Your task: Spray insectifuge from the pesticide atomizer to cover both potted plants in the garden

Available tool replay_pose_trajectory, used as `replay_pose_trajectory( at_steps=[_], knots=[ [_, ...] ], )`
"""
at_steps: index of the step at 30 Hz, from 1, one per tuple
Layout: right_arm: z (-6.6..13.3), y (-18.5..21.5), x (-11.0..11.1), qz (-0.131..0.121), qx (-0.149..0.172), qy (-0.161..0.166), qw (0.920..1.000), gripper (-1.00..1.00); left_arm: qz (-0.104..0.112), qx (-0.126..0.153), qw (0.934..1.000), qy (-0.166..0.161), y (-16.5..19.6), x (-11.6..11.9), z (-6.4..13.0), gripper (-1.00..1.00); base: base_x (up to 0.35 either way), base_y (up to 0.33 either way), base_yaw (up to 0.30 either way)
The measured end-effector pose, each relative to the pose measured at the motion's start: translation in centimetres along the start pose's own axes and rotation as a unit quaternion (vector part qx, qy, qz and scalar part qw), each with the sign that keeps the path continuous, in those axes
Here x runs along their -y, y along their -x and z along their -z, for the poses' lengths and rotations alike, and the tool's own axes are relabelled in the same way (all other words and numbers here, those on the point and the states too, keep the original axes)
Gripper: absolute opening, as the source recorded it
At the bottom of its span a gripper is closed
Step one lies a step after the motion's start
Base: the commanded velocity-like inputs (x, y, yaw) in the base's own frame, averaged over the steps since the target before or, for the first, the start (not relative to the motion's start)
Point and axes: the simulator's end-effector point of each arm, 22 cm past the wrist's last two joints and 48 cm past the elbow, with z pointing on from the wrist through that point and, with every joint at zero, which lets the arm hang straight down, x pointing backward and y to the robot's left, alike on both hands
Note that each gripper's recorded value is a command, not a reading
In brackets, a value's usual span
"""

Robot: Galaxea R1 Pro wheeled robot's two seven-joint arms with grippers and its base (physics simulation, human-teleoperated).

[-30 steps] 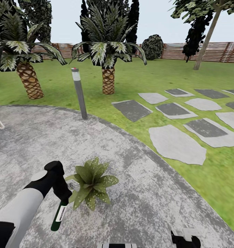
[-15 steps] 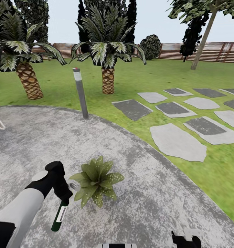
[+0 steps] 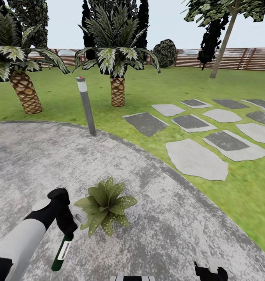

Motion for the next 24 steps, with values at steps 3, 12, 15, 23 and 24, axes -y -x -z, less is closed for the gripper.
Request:
replay_pose_trajectory(
  at_steps=[3, 12, 15, 23, 24],
  knots=[
    [0.0, 0.0, 0.0, 0.0, 0.0, 0.0, 1.0, 1.0, -0.011, 0.004, 0.9999, -0.004, 0.3, 0.5, -0.3, -1.0, 0.0, 0.0, 0.0],
    [0.0, 0.0, 0.0, 0.0, 0.0, 0.001, 1.0, 1.0, -0.019, 0.013, 0.9997, -0.012, 1.4, 1.5, -0.3, -1.0, -0.007, 0.001, -0.21],
    [0.0, 0.0, 0.0, 0.0, 0.0, 0.001, 1.0, 1.0, -0.018, 0.013, 0.9997, -0.013, 1.4, 1.5, -0.3, -1.0, -0.204, 0.17, -0.296],
    [0.0, 0.0, -0.1, 0.0, 0.0, 0.001, 1.0, 1.0, -0.018, 0.012, 0.9997, -0.012, 1.3, 1.5, -0.3, -1.0, -0.038, 0.287, -0.186],
    [0.0, -0.1, -0.2, 0.0, -0.001, 0.002, 1.0, 1.0, -0.018, 0.012, 0.9997, -0.012, 1.3, 1.5, -0.3, -1.0, -0.001, 0.302, -0.012]
  ],
)
